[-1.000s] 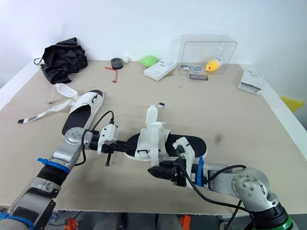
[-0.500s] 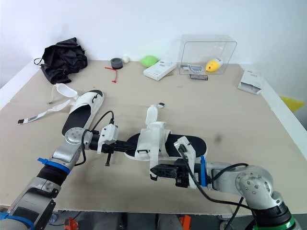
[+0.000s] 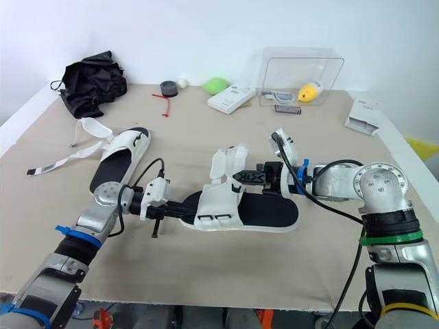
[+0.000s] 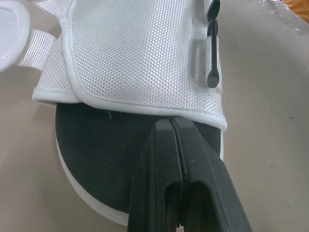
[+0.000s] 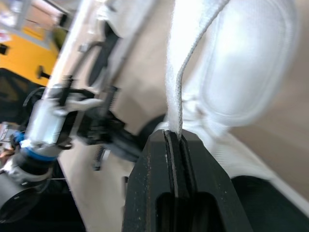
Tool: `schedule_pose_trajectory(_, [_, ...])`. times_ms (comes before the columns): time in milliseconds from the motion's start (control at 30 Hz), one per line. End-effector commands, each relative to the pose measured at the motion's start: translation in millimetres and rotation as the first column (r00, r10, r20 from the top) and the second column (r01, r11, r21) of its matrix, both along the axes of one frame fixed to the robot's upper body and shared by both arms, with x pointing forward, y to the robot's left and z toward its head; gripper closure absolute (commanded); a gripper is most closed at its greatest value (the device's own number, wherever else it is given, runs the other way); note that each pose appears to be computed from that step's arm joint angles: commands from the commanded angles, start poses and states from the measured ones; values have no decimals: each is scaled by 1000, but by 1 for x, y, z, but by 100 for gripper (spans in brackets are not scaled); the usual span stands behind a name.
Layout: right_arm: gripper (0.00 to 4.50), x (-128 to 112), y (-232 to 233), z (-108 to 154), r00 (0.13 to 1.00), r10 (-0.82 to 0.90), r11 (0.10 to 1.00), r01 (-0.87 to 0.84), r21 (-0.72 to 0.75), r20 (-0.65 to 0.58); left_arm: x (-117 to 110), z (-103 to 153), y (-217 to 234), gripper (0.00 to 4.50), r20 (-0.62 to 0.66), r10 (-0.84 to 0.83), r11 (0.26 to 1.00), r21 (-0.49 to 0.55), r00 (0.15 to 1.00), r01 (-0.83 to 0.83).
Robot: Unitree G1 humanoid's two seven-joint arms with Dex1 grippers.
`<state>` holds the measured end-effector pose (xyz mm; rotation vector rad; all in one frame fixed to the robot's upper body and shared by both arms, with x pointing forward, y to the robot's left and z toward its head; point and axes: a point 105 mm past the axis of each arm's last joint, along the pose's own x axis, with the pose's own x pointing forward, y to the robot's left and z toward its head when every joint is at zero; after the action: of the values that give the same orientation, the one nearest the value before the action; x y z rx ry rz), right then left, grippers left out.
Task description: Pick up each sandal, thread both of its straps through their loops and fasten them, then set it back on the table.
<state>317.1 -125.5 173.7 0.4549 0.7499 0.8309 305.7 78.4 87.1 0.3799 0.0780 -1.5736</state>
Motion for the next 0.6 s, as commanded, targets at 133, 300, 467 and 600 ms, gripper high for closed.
schedule_pose_trajectory(133, [446, -15, 12, -1, 995, 85, 996, -85, 4, -41, -17, -48, 9, 450, -146, 17, 991, 133, 989, 2])
schedule_pose_trajectory(300, [446, -26, 29, 13, 987, 151, 986, -147, 80, -52, -19, -49, 10, 450, -152, 17, 991, 136, 988, 4])
schedule_pose_trajectory(467, [446, -24, 33, 17, 986, 157, 982, -150, 115, -57, -18, -49, 9, 450, -150, 15, 991, 135, 988, 5])
schedule_pose_trajectory(600, [446, -34, 35, 6, 981, 180, 981, -174, 87, -72, -18, -49, 8, 450, -149, 14, 991, 135, 989, 6])
